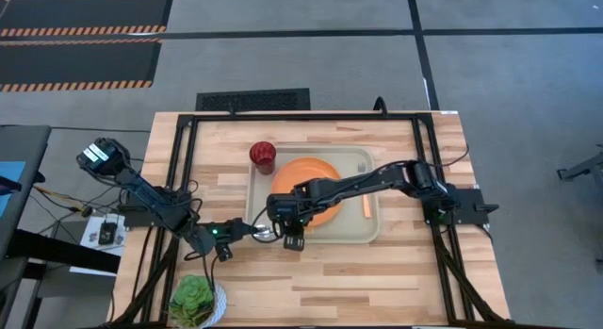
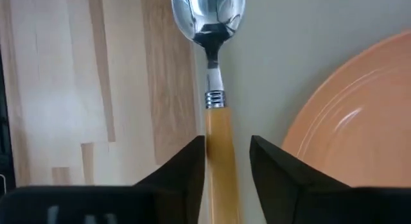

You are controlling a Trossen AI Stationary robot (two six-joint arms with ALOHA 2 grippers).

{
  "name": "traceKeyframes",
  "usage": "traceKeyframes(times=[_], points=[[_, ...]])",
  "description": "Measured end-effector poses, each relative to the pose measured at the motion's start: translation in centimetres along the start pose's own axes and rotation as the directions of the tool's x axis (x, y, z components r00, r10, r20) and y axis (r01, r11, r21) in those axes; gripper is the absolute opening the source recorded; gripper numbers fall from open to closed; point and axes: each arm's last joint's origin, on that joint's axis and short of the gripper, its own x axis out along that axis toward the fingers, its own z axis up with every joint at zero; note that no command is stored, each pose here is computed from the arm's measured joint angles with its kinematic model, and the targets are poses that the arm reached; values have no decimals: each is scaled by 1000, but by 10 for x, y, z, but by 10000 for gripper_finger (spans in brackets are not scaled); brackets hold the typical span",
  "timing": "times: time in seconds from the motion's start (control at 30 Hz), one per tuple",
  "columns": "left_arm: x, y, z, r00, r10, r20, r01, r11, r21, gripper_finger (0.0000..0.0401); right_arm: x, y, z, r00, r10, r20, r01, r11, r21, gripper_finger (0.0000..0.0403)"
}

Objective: Pick and place plate/cup/fork/spoon on tray
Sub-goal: Put the orange spoon to the right of the orange plate on the gray serving tray

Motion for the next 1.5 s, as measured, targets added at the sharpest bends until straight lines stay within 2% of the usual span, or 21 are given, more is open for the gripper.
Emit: traceKeyframes(times=[0.2, 0.5, 0.63, 1.03, 1.17, 1.27, 1.5], points=[[0, 0, 0, 1000, 0, 1, 0, 1000, 8, 0, 1, 5, -2, 1000, -4, -3, 4, 1000, -11, 131], [1, 0, -1, 1000, -5, 6, 5, 1000, 22, 0, 1, 4, -4, 999, -24, -21, 25, 1000, 17, 203], [3, 4, -1, 1000, -8, 17, 8, 1000, 9, 0, 1, 6, -4, 1000, -23, -21, 23, 1000, 17, 211], [7, 12, 0, 999, -41, 23, 41, 999, -4, 0, 1, 7, -5, 999, -26, -29, 27, 999, 33, 131], [7, 12, 0, 999, -41, 23, 41, 999, -4, 0, 1, 7, -6, 999, -27, -35, 29, 999, 39, 121], [7, 12, 0, 999, -41, 23, 40, 999, 4, 0, 1, 7, -7, 999, -28, -39, 30, 999, 42, 138], [8, 14, 1, 997, -62, 37, 62, 998, -5, 0, 1, 9, -8, 999, -27, -42, 29, 999, 37, 208]])
